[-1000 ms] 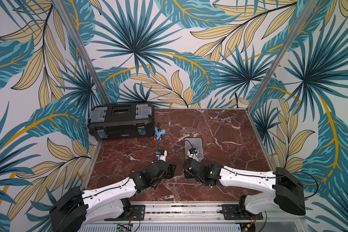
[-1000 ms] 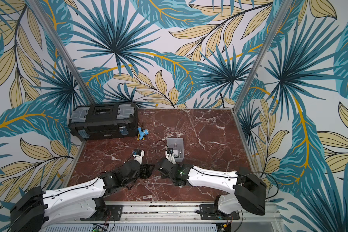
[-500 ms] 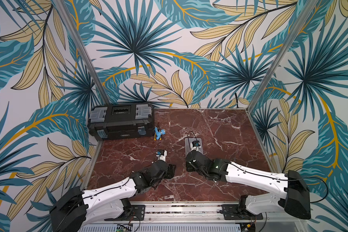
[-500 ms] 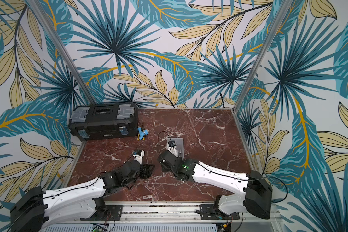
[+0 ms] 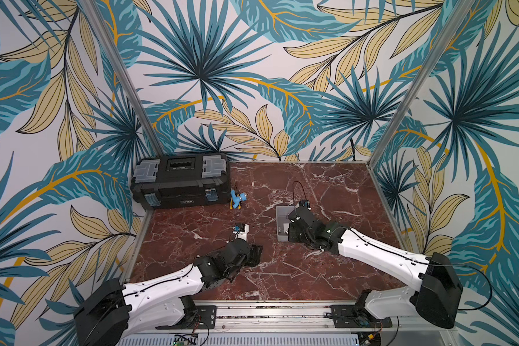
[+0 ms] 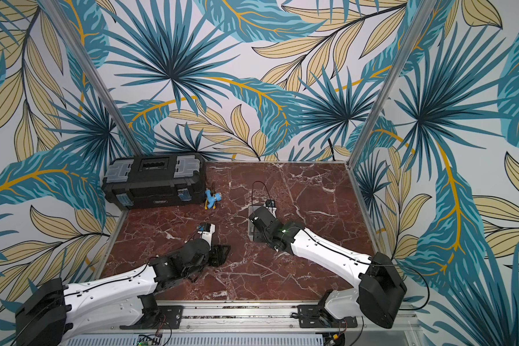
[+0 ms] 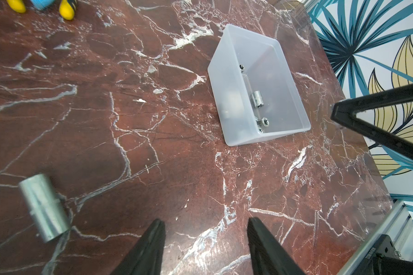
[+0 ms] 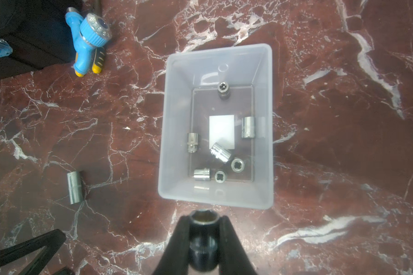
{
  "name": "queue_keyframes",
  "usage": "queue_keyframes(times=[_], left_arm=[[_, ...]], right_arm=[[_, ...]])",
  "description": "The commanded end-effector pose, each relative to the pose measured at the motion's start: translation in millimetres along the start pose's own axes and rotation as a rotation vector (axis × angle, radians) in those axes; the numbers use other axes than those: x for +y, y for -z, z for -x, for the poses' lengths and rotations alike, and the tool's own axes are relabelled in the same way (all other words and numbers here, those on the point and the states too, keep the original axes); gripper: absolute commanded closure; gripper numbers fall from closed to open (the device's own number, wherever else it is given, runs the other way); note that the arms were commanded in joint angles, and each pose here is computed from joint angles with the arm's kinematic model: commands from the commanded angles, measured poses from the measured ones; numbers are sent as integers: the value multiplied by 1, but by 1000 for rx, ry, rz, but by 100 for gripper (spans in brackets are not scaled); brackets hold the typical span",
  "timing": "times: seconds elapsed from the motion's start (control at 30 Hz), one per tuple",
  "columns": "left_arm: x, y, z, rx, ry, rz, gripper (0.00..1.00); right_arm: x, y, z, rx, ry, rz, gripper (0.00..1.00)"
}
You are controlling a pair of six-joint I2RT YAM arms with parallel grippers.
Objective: Put the socket on the desktop into the storage box
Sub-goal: Place the socket head in the storage box.
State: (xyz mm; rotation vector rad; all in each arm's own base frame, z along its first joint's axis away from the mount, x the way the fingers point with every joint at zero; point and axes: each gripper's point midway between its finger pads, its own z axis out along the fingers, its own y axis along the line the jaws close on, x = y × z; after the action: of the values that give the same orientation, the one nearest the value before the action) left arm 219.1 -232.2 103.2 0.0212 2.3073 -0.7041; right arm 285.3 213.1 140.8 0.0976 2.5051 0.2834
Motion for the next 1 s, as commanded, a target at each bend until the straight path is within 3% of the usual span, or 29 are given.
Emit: queue_keyframes(times=[0.0,0.67,0.97], left_arm=[[5,-4,-4,5,10,13,40],[19,1,-1,-6,20,54,40],[55,23,23,-50,7,272,40]], right_arm=[[-1,-6,5,34,17,-3,100],[-7,-29,16,100,8,-28,100],[-10,-25,20,87,8,-39,100]])
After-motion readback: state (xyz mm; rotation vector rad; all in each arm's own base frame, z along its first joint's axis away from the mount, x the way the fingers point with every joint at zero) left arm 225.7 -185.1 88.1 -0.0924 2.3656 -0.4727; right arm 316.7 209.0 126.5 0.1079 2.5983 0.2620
